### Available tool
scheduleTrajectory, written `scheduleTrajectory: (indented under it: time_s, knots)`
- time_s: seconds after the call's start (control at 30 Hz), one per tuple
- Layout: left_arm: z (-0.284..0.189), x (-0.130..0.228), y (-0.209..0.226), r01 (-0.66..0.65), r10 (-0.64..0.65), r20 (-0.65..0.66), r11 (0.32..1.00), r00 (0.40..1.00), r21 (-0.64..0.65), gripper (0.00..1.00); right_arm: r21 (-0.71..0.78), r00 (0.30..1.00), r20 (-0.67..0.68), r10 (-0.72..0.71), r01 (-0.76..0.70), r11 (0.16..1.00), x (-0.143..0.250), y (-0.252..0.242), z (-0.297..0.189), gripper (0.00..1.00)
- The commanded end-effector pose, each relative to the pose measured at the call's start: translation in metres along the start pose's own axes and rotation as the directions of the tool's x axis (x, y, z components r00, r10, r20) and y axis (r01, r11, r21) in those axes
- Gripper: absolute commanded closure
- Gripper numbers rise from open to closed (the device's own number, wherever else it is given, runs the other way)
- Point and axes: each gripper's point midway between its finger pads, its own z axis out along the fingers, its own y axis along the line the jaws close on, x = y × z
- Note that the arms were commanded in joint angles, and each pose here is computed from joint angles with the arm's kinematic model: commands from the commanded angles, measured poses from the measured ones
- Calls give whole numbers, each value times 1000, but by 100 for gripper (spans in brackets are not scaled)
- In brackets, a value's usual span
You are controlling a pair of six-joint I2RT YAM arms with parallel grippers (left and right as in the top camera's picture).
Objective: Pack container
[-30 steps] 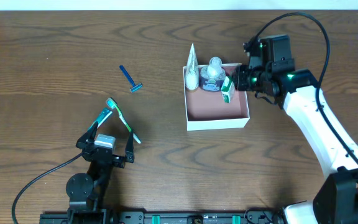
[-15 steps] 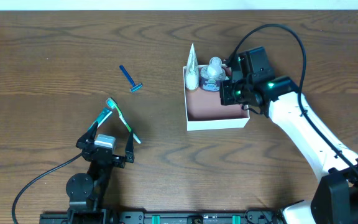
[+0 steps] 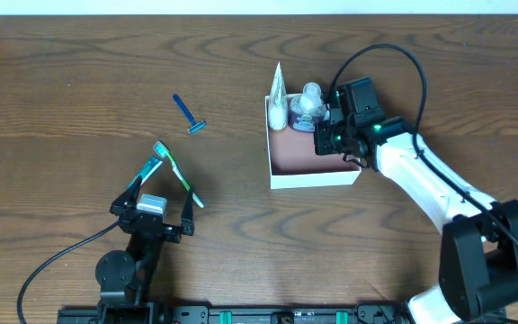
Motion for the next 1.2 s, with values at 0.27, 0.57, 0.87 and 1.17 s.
scheduleTrajectory:
  time_s: [0.27, 0.57, 0.87, 1.17]
  knots:
    - [1, 17, -2, 18, -17, -50, 1000, 999, 8, 2, 90, 999, 41, -2, -2, 996, -7, -15, 5, 98]
    - [1, 17, -2, 18, -17, -50, 1000, 999, 8, 2, 156, 992, 114, -43, 25, 987, -25, -25, 3, 98]
    - [1, 17, -1, 18, -17, -50, 1000, 999, 8, 2, 164, 979, 195, -49, 17, 986, -46, -33, -2, 97]
    - [1, 17, -2, 18, -17, -50, 1000, 999, 8, 2, 150, 988, 152, -39, 16, 989, -36, -33, 0, 99]
